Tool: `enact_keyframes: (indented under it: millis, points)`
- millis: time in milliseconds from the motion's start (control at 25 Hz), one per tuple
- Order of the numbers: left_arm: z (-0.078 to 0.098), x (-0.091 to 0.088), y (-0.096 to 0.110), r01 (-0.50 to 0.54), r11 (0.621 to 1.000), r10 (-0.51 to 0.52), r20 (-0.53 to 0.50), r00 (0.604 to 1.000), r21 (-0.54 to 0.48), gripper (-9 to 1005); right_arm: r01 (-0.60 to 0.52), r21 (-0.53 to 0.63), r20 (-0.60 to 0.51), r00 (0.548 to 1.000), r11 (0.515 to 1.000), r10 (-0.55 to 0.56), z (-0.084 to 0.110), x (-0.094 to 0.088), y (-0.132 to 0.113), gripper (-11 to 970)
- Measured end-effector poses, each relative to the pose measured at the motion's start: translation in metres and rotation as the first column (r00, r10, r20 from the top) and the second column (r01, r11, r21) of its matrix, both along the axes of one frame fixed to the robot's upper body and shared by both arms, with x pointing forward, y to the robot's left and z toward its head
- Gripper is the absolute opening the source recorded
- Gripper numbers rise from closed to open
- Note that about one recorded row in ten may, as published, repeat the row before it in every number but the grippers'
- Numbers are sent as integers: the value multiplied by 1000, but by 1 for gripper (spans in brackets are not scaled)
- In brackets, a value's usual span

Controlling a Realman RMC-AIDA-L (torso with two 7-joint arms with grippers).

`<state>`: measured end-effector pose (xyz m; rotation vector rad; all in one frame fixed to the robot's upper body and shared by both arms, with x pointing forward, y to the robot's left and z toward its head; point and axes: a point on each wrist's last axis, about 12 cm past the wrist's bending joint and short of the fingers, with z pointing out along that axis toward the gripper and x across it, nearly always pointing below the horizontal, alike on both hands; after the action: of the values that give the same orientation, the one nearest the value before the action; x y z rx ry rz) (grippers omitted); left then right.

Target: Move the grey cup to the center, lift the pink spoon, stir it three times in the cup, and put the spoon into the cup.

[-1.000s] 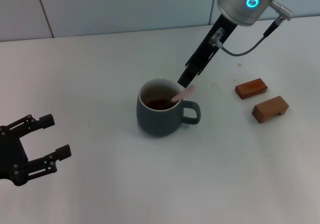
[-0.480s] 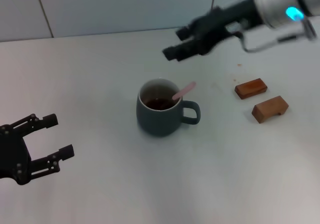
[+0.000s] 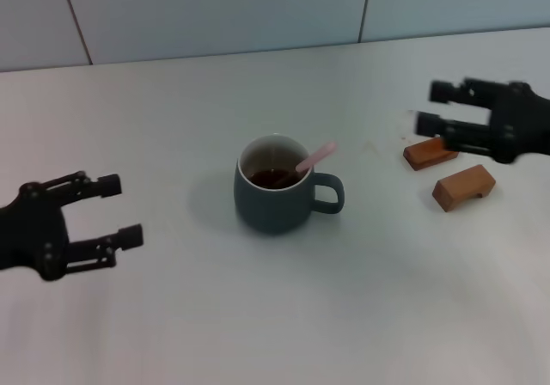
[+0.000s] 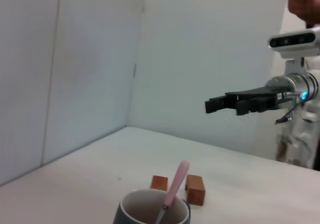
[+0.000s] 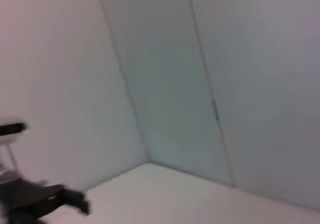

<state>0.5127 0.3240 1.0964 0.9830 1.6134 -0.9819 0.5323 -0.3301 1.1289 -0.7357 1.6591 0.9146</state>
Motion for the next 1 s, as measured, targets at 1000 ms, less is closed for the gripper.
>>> enact_keyframes:
  millis: [1000]
  points:
    - [41, 63, -31, 99, 986, -78, -149, 986, 138, 815, -200, -273, -204, 968, 941, 147, -7, 34, -5, 675]
